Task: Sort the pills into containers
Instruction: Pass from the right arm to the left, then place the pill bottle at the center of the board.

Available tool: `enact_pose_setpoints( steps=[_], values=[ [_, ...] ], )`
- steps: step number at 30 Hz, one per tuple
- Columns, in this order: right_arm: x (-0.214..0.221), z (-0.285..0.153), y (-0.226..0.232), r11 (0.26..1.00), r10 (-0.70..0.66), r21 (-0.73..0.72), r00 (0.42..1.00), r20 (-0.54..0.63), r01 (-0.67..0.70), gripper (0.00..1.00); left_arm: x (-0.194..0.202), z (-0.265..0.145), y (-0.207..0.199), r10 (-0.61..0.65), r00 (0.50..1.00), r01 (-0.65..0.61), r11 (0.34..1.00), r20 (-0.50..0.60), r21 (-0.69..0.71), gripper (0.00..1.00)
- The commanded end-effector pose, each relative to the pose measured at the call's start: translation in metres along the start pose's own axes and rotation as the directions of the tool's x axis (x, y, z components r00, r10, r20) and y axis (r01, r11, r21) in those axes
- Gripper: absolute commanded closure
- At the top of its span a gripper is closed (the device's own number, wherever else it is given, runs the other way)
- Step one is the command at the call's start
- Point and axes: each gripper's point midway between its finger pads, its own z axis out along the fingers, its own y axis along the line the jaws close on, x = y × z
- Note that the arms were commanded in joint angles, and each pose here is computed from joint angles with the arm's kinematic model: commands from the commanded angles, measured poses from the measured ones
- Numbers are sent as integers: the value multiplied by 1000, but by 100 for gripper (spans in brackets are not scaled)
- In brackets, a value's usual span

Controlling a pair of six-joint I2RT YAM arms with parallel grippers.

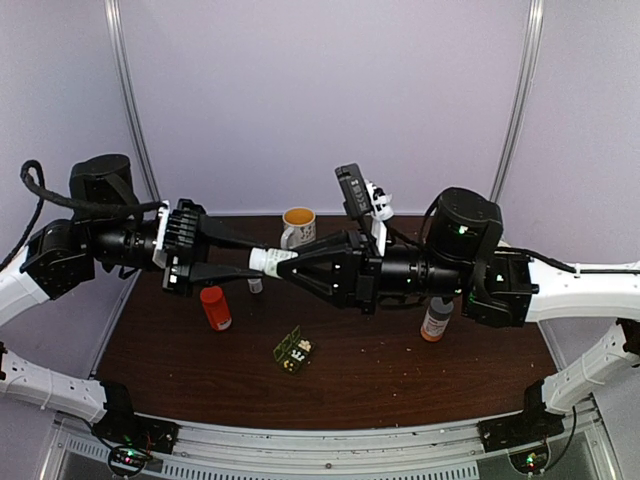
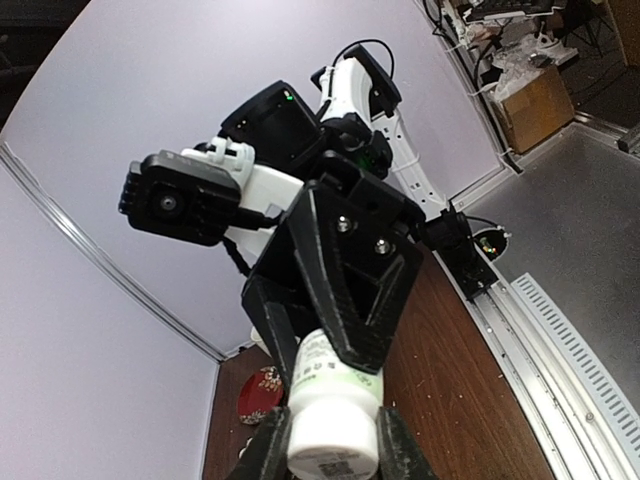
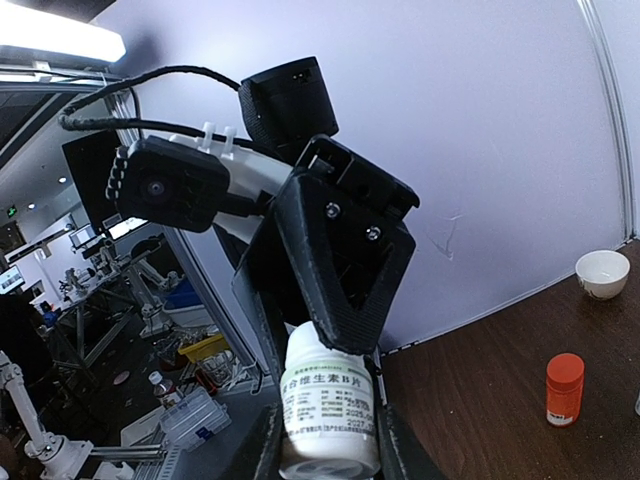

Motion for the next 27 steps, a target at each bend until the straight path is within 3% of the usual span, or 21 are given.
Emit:
enact_pose_setpoints(
  steps=[1,4,8,12,14,18,20,23,27],
  values=[
    [-5,-3,-2,1000,-5,8,1000,26,5,77,-2,2,21,-50,999,49,994,-10,-100,89],
    [-4,-10,-10,999,-16,51,1000,25,15,57,10,-3,32,-145,988,133,973,-54,-187,100],
    [-1,-26,-29,987,-42,154,999,20,38,39,39,-13,41,-293,944,236,920,-149,-313,100],
    [2,-46,-50,960,-74,270,997,18,66,22,79,-25,47,-491,839,344,812,-234,-471,94],
    [5,-54,-61,936,-93,340,996,-3,88,14,103,-31,49,-579,765,363,750,-283,-553,91],
    [15,-68,-86,871,-101,475,993,-68,121,6,143,-36,47,-711,612,377,648,-347,-662,99],
    [18,-76,-95,842,-105,523,991,-77,130,6,167,-35,48,-777,517,396,590,-360,-704,99],
    [21,-85,-100,822,-114,552,991,-76,137,6,208,-39,53,-884,334,454,455,-327,-766,99],
    [23,-93,-103,813,-114,568,992,-61,129,6,257,-34,52,-951,127,528,306,-283,-792,97]
  ],
)
